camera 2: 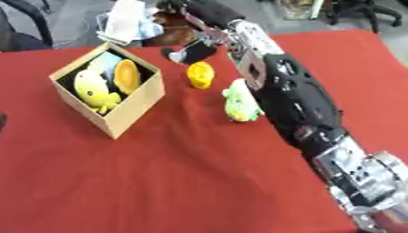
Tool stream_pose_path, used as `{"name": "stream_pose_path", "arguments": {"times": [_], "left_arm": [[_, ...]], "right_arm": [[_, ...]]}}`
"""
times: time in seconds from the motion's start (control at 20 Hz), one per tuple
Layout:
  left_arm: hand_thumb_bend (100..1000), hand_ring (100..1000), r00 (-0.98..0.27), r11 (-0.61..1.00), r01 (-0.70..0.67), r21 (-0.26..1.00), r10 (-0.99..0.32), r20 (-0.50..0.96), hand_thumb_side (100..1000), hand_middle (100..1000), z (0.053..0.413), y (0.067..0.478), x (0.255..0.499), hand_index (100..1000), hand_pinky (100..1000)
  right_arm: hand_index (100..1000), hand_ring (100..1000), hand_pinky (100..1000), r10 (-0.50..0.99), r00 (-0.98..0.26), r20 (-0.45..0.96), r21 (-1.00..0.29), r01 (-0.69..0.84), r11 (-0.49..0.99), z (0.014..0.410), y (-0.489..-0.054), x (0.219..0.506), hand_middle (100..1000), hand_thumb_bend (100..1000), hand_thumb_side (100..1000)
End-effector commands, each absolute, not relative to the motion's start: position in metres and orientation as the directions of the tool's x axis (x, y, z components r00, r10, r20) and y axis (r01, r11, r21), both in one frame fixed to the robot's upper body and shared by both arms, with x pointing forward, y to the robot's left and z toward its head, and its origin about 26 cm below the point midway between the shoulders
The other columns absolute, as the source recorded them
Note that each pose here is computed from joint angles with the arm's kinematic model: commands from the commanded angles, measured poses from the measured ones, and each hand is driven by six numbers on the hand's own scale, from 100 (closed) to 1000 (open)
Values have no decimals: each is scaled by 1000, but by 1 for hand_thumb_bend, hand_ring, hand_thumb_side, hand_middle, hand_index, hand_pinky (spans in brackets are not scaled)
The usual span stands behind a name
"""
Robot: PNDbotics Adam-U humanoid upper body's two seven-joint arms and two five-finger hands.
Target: Pick up objects on the table and place them in the box.
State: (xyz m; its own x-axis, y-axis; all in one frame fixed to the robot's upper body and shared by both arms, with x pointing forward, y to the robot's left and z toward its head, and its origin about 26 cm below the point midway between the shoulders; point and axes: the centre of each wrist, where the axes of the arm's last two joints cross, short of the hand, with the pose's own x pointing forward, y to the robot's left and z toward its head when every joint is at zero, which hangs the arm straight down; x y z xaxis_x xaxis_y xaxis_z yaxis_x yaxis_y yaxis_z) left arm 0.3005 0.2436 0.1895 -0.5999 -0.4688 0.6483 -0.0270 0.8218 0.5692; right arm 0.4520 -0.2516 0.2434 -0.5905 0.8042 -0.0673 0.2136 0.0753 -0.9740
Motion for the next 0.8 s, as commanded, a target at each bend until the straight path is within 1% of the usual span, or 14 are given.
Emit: {"name": "stream_pose_path", "arguments": {"times": [0.05,0.25,0.45,0.6,0.8], "left_arm": [[452,608,-609,809,-69,584,-498,618,273,624,198,251,298,810,646],[453,608,-602,808,-74,584,-503,620,274,624,197,252,298,810,646],[454,609,-598,807,-73,586,-506,622,277,625,196,252,299,811,647],[454,608,-597,806,-70,588,-506,623,276,625,196,252,299,811,646],[454,608,-596,805,-68,589,-506,623,277,625,195,252,299,811,647]], "right_arm": [[939,821,757,827,-555,-89,-975,220,43,259,-280,439,848,337,425],[946,845,776,865,-500,-26,-995,100,28,237,-314,426,876,333,447],[950,858,782,881,-470,57,-998,-17,55,211,-333,410,891,334,475],[952,861,783,874,-473,113,-993,-84,83,197,-336,399,896,333,492],[955,869,788,846,-504,175,-982,-154,112,192,-328,394,906,333,511]]}}
